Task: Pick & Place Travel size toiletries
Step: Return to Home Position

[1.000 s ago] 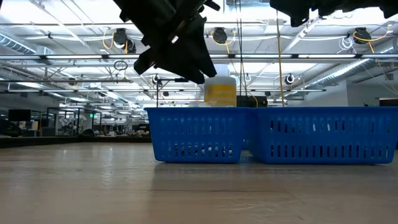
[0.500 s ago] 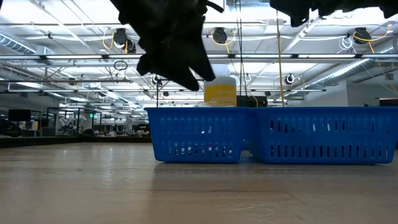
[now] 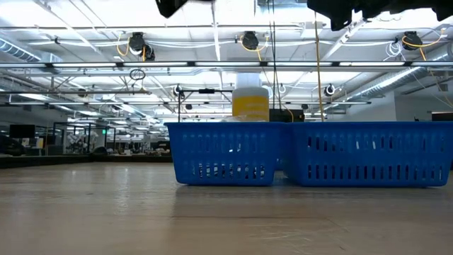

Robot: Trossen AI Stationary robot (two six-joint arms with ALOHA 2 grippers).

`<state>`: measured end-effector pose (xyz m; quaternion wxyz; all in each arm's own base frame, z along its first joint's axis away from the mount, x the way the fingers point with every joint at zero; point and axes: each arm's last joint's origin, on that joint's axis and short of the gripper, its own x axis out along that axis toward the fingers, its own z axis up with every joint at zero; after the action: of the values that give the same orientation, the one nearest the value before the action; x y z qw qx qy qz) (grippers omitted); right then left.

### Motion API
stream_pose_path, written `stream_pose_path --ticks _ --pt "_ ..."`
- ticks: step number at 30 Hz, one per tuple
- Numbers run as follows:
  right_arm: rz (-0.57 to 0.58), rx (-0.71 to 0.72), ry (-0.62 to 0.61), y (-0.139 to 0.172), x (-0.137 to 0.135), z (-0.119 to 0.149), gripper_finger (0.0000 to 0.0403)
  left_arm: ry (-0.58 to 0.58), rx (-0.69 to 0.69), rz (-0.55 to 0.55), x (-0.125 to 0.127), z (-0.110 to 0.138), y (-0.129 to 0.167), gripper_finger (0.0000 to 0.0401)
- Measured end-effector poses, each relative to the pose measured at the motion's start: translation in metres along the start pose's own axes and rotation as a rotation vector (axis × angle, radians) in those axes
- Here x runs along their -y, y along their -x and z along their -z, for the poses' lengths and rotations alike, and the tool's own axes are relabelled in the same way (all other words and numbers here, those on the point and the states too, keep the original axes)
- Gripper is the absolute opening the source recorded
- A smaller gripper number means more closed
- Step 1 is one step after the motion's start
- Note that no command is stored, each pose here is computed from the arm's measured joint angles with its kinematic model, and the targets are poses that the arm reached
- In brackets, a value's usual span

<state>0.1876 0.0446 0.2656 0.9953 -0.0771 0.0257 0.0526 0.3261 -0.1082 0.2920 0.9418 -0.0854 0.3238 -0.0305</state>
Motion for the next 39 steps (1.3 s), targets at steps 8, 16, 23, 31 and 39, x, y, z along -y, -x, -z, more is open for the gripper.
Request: stream_pose_path --ticks 8,16,23,31,39 --pt "0.000 -0.002 0.000 0.000 0.000 0.000 0.0208 -0.108 0.078 0.029 0.006 -0.009 0.036 0.0196" --pt "-0.001 -0.006 0.001 0.000 0.000 0.001 0.0208 -0.190 0.135 -0.074 0.008 -0.004 0.038 0.0196" --pt "-0.001 -0.007 0.001 0.000 0.000 0.001 0.0208 -0.161 0.210 -0.078 -0.013 0.039 0.010 0.0196" --pt "-0.001 -0.008 -0.002 0.000 0.000 0.001 0.0208 0.027 0.282 -0.078 -0.052 0.097 0.032 0.0196" --pt "-0.002 -0.015 0.002 0.000 0.000 0.001 0.0208 0.026 0.552 0.018 -0.075 0.150 0.097 0.0196"
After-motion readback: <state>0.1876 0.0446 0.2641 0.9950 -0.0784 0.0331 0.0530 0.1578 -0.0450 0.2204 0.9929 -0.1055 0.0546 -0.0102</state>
